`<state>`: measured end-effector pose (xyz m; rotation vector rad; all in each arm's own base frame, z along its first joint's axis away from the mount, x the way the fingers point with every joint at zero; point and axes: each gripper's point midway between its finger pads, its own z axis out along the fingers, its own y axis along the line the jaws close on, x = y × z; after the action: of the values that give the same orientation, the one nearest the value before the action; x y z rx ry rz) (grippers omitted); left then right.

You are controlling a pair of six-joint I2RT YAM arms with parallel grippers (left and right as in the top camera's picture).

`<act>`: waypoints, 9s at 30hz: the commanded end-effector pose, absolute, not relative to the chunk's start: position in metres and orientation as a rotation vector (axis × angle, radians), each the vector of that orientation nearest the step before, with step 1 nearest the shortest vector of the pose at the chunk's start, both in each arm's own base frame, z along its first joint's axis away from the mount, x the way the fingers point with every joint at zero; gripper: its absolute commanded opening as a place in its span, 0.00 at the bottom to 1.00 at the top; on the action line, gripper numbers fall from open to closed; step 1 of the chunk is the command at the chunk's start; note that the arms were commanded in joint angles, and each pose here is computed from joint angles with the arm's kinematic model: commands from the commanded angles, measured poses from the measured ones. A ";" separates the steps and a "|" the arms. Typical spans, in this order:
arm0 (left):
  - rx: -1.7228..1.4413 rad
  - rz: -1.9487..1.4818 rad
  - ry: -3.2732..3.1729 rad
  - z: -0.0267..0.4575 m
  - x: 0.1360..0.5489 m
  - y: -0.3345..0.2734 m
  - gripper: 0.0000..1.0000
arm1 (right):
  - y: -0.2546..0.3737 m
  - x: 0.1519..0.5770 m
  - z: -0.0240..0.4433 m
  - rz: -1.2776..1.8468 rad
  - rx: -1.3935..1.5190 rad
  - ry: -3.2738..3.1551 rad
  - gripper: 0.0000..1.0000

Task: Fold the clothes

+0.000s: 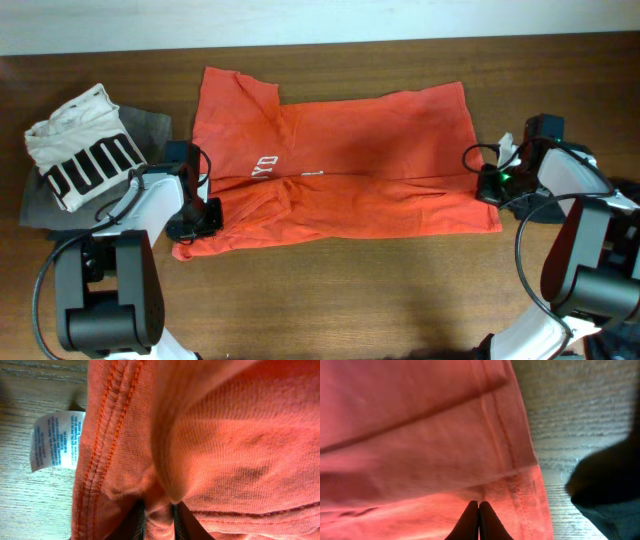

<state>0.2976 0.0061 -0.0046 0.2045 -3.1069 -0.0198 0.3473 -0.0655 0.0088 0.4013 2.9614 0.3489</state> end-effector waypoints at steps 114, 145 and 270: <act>0.068 0.603 -3.279 -0.007 0.521 0.002 0.00 | -0.068 0.314 0.162 0.293 0.436 2.661 0.35; 0.068 0.582 -3.276 -0.009 0.520 0.003 0.00 | -0.080 0.534 0.024 0.357 0.295 2.691 0.60; -0.228 0.649 -3.365 0.159 0.349 -0.069 0.72 | -0.075 0.256 0.036 0.198 0.705 3.471 0.41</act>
<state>0.3483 -0.0529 0.1642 -0.1515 -3.3974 0.6021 0.2543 -0.0765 0.0290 0.7057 3.5020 0.2018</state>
